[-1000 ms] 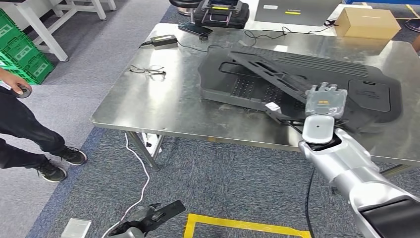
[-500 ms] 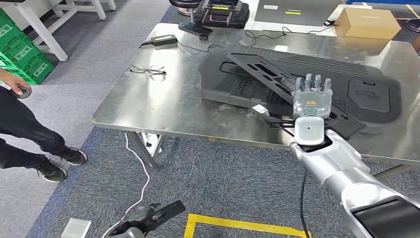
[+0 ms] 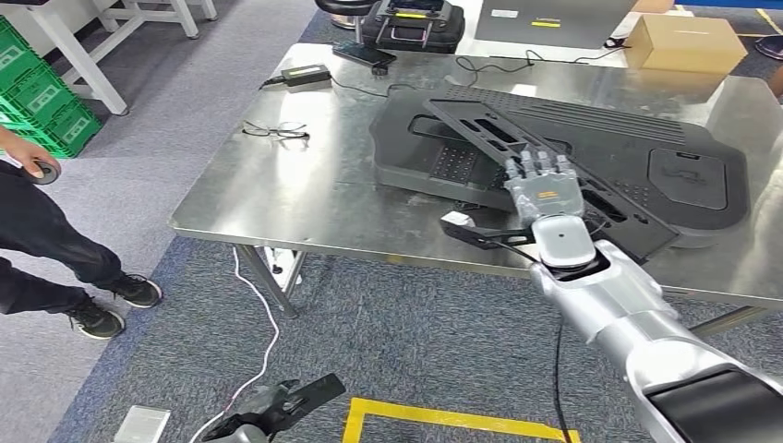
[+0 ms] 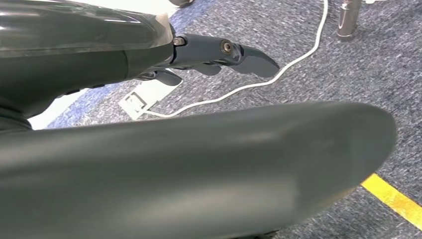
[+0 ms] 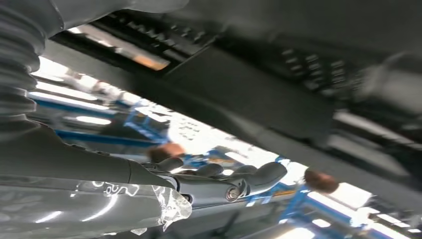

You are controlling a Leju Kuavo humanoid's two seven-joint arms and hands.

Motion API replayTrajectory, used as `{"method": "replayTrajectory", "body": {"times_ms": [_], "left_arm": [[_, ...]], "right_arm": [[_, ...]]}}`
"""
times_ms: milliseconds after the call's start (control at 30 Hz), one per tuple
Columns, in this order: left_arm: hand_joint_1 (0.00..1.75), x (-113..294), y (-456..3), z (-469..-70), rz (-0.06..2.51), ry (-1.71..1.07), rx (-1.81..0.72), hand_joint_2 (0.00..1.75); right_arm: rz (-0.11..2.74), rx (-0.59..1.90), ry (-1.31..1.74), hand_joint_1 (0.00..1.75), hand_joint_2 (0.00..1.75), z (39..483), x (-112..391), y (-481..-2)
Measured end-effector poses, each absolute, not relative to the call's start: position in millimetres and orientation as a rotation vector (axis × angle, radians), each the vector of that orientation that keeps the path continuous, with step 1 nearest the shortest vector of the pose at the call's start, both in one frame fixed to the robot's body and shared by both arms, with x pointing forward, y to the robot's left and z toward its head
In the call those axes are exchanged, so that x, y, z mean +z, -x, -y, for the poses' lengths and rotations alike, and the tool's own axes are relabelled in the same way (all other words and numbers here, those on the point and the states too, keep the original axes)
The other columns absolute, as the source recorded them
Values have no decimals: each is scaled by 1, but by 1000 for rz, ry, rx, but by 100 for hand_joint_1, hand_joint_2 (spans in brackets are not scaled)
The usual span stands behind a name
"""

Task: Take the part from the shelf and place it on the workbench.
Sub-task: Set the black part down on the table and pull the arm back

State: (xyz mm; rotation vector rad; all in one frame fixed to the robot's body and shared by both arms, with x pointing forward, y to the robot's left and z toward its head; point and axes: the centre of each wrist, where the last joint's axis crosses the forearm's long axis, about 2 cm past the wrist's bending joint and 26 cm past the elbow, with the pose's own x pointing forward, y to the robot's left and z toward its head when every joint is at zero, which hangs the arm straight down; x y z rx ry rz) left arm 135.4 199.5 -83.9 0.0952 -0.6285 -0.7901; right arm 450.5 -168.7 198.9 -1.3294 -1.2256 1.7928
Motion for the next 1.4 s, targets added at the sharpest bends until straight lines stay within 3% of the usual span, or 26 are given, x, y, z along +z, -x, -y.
{"method": "replayTrajectory", "body": {"times_ms": [500,1400], "left_arm": [[0,-85,-131,-200,634,-99,-774,0],[0,-87,-126,-200,631,-105,-752,0]], "right_arm": [[1258,1904,1060,0,175,160,199,-449],[1695,1576,1137,0,175,145,254,-448]]}}
